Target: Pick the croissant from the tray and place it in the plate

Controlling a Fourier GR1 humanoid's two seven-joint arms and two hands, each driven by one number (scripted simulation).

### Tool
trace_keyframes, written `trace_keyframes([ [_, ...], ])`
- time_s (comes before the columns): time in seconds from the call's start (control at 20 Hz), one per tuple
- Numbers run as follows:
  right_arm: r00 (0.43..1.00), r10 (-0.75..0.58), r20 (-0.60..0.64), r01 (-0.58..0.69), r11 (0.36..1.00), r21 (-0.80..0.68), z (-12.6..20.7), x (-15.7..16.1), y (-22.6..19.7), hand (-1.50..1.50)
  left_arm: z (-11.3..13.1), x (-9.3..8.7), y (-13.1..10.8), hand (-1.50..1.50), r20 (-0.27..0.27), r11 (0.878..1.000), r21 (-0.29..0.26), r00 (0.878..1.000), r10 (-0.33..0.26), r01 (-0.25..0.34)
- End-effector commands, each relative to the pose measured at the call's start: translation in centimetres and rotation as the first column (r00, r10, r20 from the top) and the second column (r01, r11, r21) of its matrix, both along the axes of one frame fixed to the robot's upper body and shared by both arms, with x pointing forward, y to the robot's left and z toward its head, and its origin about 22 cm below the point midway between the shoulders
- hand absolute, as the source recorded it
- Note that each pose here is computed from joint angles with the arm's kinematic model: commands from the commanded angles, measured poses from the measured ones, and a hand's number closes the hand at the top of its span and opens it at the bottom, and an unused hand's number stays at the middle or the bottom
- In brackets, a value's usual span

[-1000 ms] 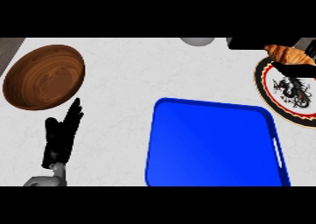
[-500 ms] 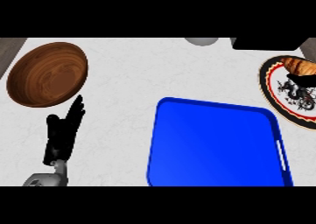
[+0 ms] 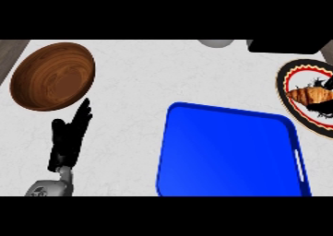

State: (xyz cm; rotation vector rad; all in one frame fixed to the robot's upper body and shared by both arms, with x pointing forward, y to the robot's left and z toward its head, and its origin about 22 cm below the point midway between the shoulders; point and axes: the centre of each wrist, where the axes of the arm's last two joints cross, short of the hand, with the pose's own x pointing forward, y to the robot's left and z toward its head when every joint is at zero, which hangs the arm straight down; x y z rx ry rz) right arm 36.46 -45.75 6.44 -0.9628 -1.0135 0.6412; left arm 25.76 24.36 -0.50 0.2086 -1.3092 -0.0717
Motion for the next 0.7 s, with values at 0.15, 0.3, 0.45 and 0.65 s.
trace_keyframes([
  [0.15, 0.982, 0.153, 0.113, -0.166, 0.979, 0.121, -0.4, -1.6, -1.8, -1.5, 0.2, 1.0, -0.2, 0.0, -0.009, 1.0, 0.002, 1.0, 0.019, -0.019],
  [0.3, 0.934, 0.11, 0.341, -0.213, 0.936, 0.282, 0.9, 0.0, -0.7, -1.5, 0.1, 0.5, 0.2, 0.0, -0.004, 1.0, -0.001, 1.0, 0.004, -0.004],
  [0.45, 0.869, -0.026, 0.495, -0.226, 0.868, 0.442, 1.3, -1.4, -2.8, -1.5, -0.3, -0.6, 0.1, 0.0, -0.016, 1.0, 0.005, 0.999, 0.031, -0.031],
  [0.65, 0.853, -0.104, 0.511, -0.241, 0.791, 0.562, 2.7, -2.4, -4.7, -1.5, -0.6, -0.8, 1.3, 0.0, 0.003, 0.999, 0.006, 0.999, 0.033, -0.033],
])
